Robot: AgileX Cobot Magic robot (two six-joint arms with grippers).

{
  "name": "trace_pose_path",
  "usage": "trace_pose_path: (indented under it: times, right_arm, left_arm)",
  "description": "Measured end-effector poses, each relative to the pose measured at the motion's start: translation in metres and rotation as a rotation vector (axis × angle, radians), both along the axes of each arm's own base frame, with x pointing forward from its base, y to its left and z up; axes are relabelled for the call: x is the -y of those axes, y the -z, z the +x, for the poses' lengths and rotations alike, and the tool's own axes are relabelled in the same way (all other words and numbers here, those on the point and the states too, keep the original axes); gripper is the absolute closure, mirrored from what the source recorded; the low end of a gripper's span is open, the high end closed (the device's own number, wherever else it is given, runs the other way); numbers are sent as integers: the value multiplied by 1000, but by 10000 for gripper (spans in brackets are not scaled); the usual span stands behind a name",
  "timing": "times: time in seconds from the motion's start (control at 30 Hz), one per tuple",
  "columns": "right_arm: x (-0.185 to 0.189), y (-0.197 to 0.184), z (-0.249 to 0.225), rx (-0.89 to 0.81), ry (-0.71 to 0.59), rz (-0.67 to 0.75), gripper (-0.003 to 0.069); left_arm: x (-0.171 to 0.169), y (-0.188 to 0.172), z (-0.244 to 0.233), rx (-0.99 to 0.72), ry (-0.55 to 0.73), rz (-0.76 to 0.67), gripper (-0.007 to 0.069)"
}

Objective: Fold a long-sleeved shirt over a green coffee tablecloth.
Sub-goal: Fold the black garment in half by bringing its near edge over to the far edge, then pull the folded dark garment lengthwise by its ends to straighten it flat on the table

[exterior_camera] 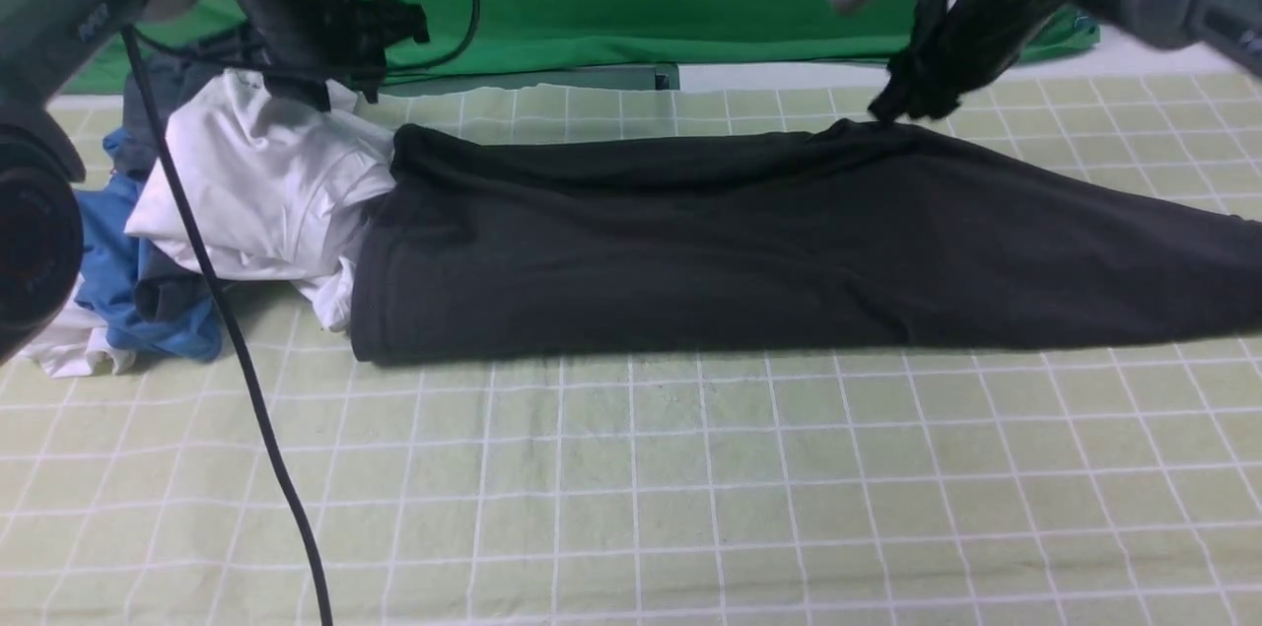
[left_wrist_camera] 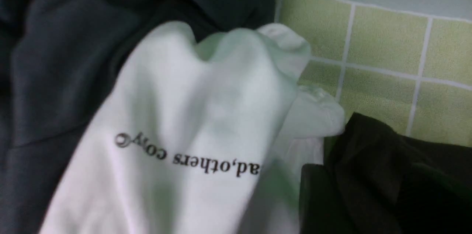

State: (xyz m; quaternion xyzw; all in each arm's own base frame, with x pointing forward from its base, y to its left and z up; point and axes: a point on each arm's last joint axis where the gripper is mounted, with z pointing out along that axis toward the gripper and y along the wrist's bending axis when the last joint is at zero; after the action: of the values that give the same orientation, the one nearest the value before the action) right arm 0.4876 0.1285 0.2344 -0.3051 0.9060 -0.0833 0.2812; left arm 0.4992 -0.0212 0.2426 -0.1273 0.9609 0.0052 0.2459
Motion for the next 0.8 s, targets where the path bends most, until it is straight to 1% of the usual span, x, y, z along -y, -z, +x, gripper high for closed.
trace_pose_path:
  times: [0.03,0.1,0.13,0.17,0.2,0.27,0.3,0.4,0.43,0.47,0.57,0.63,0.73,0.8]
  right_arm:
    - [1,-19,-6,15,13,20,470]
    - [1,-36,-15,10,24,66,570]
    - [0,-37,-15,11,23,72,579]
    - [-3,-44,-21,-22,13,118,626]
    - [-5,-44,-24,-49,0,137,639]
    - [-8,-41,-27,-97,-22,162,650]
    - [-9,-40,-29,-118,-27,172,651]
    - [-10,-38,-31,-147,-40,176,652]
    - [-10,-38,-31,-149,-41,177,653]
    - [-10,-38,-31,-152,-41,177,654]
    - [-10,-37,-32,-165,-41,173,654]
    - [-10,-37,-33,-170,-41,171,654]
    - [-10,-37,-34,-183,-41,168,654]
    - [-9,-36,-35,-194,-40,165,655]
  left_arm:
    - [2,-13,-1,-4,22,-15,352]
    - [9,-22,-3,-15,79,-62,410]
    - [11,-24,-3,-16,94,-66,417]
    - [25,-27,-6,-24,164,-108,494]
    - [32,-27,-7,-30,206,-119,530]
    - [56,-23,-10,-50,303,-138,589]
    - [69,-19,-11,-62,345,-144,603]
    - [105,-3,-14,-94,433,-150,618]
    - [112,2,-14,-99,448,-151,620]
    - [126,14,-14,-111,474,-154,621]
    - [147,39,-12,-121,503,-154,621]
    - [154,56,-9,-128,509,-155,621]
    - [158,82,-1,-106,501,-154,619]
    - [159,87,3,-79,496,-156,618]
